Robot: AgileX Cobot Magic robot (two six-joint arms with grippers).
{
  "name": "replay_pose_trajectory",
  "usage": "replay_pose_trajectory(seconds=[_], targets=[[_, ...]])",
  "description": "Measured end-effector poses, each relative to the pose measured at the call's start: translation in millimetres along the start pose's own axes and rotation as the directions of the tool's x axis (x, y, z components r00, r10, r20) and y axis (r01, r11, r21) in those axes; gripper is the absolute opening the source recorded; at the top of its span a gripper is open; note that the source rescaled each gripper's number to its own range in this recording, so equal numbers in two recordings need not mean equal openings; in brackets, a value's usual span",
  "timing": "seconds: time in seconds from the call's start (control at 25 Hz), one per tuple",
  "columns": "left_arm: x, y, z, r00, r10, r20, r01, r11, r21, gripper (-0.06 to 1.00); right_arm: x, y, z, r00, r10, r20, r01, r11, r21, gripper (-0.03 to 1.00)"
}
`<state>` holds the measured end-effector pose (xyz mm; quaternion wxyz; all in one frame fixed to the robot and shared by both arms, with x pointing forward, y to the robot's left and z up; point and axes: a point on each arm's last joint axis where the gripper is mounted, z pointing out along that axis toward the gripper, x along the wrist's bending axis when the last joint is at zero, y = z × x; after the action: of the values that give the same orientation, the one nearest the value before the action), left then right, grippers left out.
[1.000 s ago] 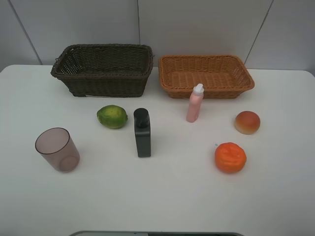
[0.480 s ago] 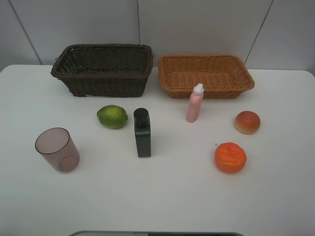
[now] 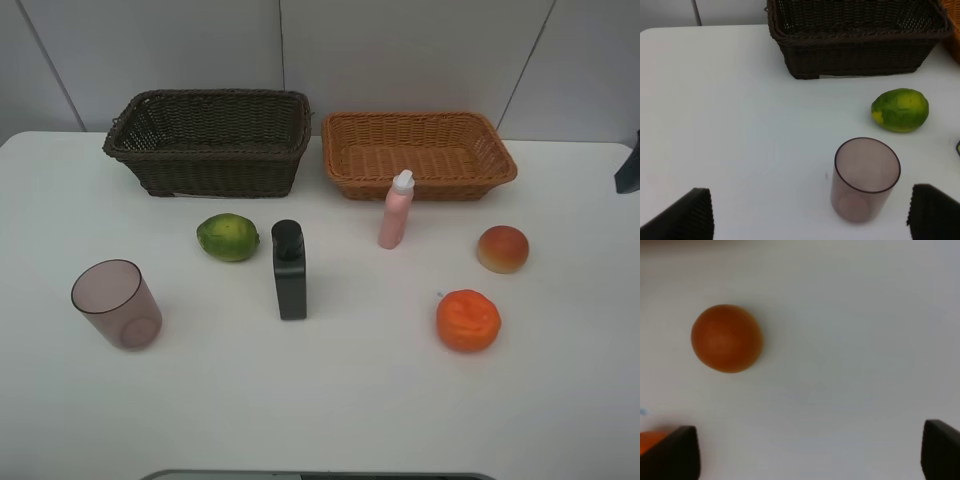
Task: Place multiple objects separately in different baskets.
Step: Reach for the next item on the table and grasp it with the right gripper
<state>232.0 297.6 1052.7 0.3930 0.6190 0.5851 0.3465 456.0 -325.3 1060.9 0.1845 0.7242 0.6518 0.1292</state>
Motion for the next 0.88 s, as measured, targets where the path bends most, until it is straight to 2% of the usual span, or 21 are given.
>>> replay_pose_trajectory(seconds=[0.4, 0.76, 0.88], targets=[[0.0, 0.0, 0.0, 1.0, 0.0, 0.0, 0.0, 1.0, 0.0, 0.99, 36.5, 12.1, 53.3, 0.993, -0.057, -0.1, 0.069, 0.991, 0.117, 0.88], [0.0, 0.0, 0.0, 1.0, 0.0, 0.0, 0.0, 1.0, 0.0, 0.99, 48.0, 16.6, 93.7, 0.993, -0.058, -0.102, 0.074, 0.984, 0.16, 0.88], [0.0, 0.0, 0.0, 1.0, 0.0, 0.0, 0.0, 1.0, 0.0, 0.99, 49.2, 18.7, 101.2, 0.994, -0.044, -0.101, 0.058, 0.987, 0.148, 0.95]])
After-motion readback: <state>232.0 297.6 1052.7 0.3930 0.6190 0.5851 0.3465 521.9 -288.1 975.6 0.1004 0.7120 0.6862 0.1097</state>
